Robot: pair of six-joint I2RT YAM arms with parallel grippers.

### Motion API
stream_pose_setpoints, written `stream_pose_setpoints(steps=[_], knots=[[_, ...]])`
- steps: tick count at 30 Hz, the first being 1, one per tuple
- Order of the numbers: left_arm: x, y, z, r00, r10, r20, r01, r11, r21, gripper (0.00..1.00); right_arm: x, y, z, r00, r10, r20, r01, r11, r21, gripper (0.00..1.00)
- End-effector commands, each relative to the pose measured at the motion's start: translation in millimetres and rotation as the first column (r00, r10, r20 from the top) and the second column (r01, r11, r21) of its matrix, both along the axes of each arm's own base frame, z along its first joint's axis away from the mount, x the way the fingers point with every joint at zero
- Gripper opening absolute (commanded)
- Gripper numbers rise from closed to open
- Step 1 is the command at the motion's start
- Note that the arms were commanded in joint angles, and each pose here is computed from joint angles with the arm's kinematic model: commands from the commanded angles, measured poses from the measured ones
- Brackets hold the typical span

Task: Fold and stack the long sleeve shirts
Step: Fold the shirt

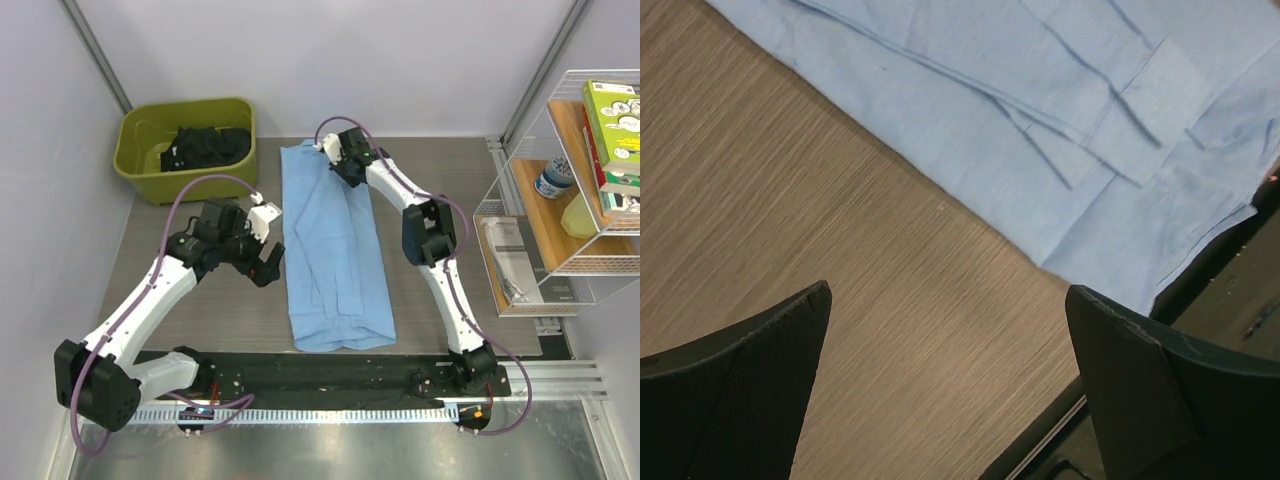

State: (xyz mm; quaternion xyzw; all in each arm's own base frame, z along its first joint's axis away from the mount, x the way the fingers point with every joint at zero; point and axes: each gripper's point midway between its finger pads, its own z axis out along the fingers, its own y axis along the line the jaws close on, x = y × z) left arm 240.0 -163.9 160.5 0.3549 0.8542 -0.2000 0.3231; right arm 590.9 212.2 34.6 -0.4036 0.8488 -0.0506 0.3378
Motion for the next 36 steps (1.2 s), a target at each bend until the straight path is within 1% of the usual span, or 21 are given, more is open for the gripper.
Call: stream_pose_setpoints(steps=[1,3,6,7,8,10,11,12,14,15,16,17,18,19,20,22,26,29,30,32,36], knots=[[17.3,16.2,1.8,0.995,0.097,0.035,-0.098,0.995,0.026,1.00,38.2,-10.4,30.9,0.984,-0.079,0.159,0.079,0.997,0.005,0.22],[20.8,14.4,-1.6,0.998,0.060,0.033,-0.061,0.997,0.048,1.00,37.5,-12.6,63.5,0.976,-0.095,0.195,0.088,0.995,0.044,0.27],[26.8,7.7,-18.4,0.999,0.017,-0.030,-0.015,0.998,0.067,1.00,20.0,-14.4,107.5,0.974,-0.077,0.213,0.059,0.994,0.087,0.28],[32.0,0.8,-14.6,0.999,-0.002,-0.036,0.004,0.999,0.047,0.99,13.9,-13.9,114.3,0.975,-0.072,0.210,0.052,0.994,0.100,0.28],[36.6,-4.3,-26.4,0.996,-0.008,-0.084,0.012,0.999,0.051,0.93,1.2,-17.2,126.6,0.977,-0.067,0.204,0.045,0.993,0.109,0.28],[50.1,-13.9,-24.6,0.996,-0.014,-0.089,0.016,0.999,0.028,0.89,-19.8,-13.8,116.9,0.989,-0.049,0.138,0.029,0.989,0.143,0.29],[58.4,-18.8,-36.0,0.992,-0.001,-0.123,0.004,1.000,0.029,0.85,-34.3,-10.3,129.8,0.993,-0.028,0.116,0.008,0.985,0.173,0.29],[62.1,-23.2,-38.3,0.991,-0.008,-0.131,0.011,1.000,0.023,0.83,-47.5,-2.7,124.8,0.998,0.009,0.065,-0.023,0.977,0.213,0.29],[73.7,-28.8,-42.8,0.992,-0.019,-0.125,0.024,0.999,0.042,0.77,-80.5,-2.1,116.2,0.999,0.016,-0.052,-0.003,0.968,0.251,0.28],[74.8,-33.0,-56.5,0.988,-0.032,-0.150,0.042,0.997,0.066,0.76,-93.5,2.1,115.5,0.995,0.043,-0.091,-0.016,0.960,0.280,0.28],[79.6,-35.7,-58.9,0.989,-0.032,-0.145,0.044,0.996,0.080,0.76,-111.9,-0.1,99.0,0.986,0.049,-0.159,-0.002,0.960,0.281,0.28],[82.2,-36.0,-64.3,0.989,-0.033,-0.145,0.048,0.994,0.103,0.76,-123.2,-1.7,94.6,0.980,0.045,-0.193,0.014,0.956,0.292,0.28],[83.2,-39.5,-77.4,0.985,-0.043,-0.168,0.065,0.990,0.124,0.76,-134.1,-3.3,105.2,0.980,0.052,-0.190,0.010,0.951,0.310,0.28],[86.9,-40.5,-81.6,0.985,-0.043,-0.167,0.067,0.988,0.139,0.75,-150.6,-5.7,91.1,0.967,0.063,-0.246,0.021,0.946,0.323,0.28],[95.0,-42.6,-82.6,0.987,-0.035,-0.156,0.059,0.986,0.156,0.75,-157.0,-6.5,91.6,0.964,0.055,-0.260,0.038,0.940,0.339,0.27],[101.8,-42.4,-100.9,0.982,-0.015,-0.191,0.051,0.981,0.187,0.74,-172.3,-11.1,88.9,0.951,0.065,-0.303,0.057,0.925,0.377,0.27],[121.9,-41.7,-119.1,0.980,-0.003,-0.197,0.053,0.967,0.248,0.72,-186.5,-15.3,78.0,0.936,0.062,-0.347,0.079,0.922,0.379,0.27],[131.8,-30.4,-141.0,0.977,0.008,-0.213,0.064,0.943,0.327,0.71,-189.6,-19.2,74.7,0.931,0.051,-0.360,0.097,0.919,0.383,0.27],[141.1,-26.2,-140.9,0.981,0.023,-0.194,0.048,0.934,0.353,0.70,-189.5,-19.7,73.7,0.930,0.046,-0.365,0.105,0.918,0.383,0.27],[149.5,-20.1,-151.7,0.978,0.042,-0.204,0.039,0.926,0.376,0.70,-186.4,-20.9,73.9,0.933,0.037,-0.358,0.109,0.919,0.380,0.28],[169.2,-19.7,-151.7,0.977,0.081,-0.199,-0.001,0.927,0.376,0.70,-170.8,-27.1,72.8,0.937,0.008,-0.350,0.135,0.915,0.380,0.29]])
